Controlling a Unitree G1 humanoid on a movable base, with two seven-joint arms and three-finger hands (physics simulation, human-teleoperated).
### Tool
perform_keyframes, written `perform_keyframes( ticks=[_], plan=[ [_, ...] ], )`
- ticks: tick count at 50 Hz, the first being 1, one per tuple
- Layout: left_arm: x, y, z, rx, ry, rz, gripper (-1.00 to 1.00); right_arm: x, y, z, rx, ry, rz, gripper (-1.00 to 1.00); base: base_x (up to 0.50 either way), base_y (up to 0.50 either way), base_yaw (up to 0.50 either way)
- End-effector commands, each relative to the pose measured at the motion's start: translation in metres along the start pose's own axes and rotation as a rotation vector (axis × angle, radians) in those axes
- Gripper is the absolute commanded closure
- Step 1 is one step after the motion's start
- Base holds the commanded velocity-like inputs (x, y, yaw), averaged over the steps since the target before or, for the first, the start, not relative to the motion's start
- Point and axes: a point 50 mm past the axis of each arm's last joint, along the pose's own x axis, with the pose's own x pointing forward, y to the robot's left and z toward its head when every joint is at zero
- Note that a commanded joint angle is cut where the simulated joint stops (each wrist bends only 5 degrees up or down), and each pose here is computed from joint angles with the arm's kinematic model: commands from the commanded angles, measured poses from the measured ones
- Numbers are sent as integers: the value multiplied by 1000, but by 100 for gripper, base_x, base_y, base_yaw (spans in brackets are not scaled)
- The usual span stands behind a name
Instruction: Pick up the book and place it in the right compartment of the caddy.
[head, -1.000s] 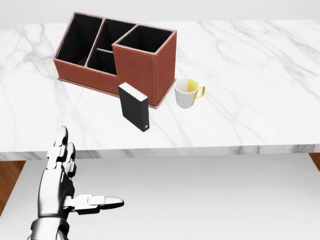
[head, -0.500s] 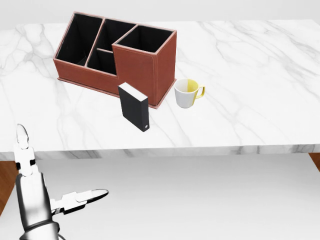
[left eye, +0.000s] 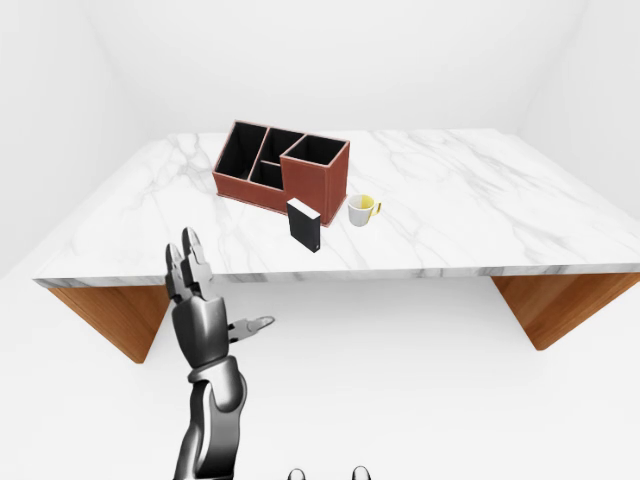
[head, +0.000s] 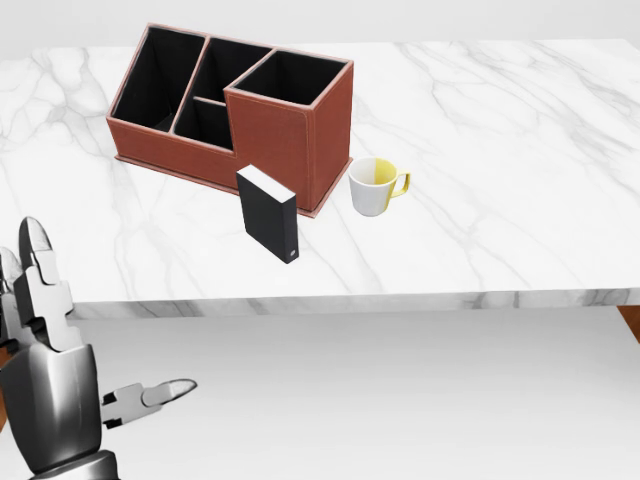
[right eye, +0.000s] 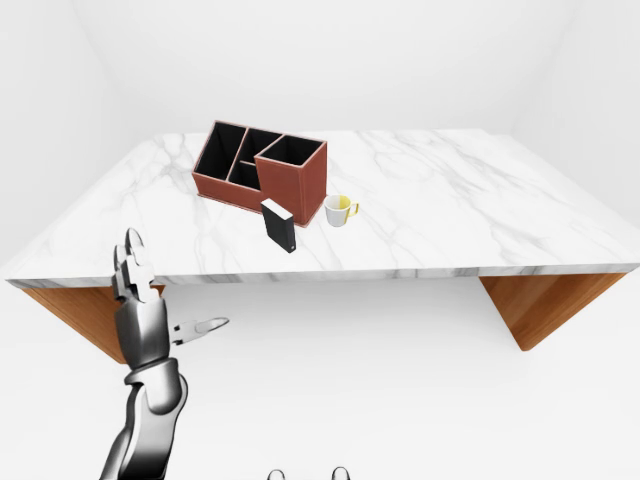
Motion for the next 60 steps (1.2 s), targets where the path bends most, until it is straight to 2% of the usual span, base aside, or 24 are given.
perform_keyframes(
  ticks=[1, 5, 8, 14, 21, 26, 29, 31, 33, 48, 60],
  plan=[
    [-2, 2, 18, 164, -159, -3, -100, 0, 0, -1, -2, 6, -1, -100, 0, 0, 0],
    [-2, 0, 21, 184, -182, -10, -100, 0, 0, -3, -1, 11, -3, -100, 0, 0, 0],
    [-2, 2, 26, 235, -231, -5, -100, 0, 0, -3, -1, 12, -3, -100, 0, 0, 0],
    [-4, 10, 37, 242, -276, 34, -100, 0, -1, -4, 1, 15, -5, -100, 0, 0, 0],
    [-6, 10, 48, 318, -355, 45, -100, 0, 0, -3, -2, 13, -1, -100, 0, 0, 0],
    [-4, 7, 45, 358, -348, 37, -100, 0, -1, -4, 0, 16, -2, -100, 0, 0, 0],
    [-1, 9, 45, 378, -344, 53, -100, 0, 0, -3, -1, 13, -1, -100, 0, 0, 0],
    [-2, 10, 48, 422, -378, 58, -100, 0, 0, -3, -1, 12, -1, -100, 0, 0, 0],
    [-2, 13, 50, 413, -371, 74, -100, 0, 0, -2, -1, 11, -1, -100, 0, 0, 0],
    [2, 22, 59, 531, -394, 155, -100, 0, 0, -4, -1, 18, 3, -100, 0, 0, 0],
    [6, 33, 67, 545, -403, 230, -100, 0, 0, -4, -3, 18, 1, -100, 0, 0, 0]
  ],
)
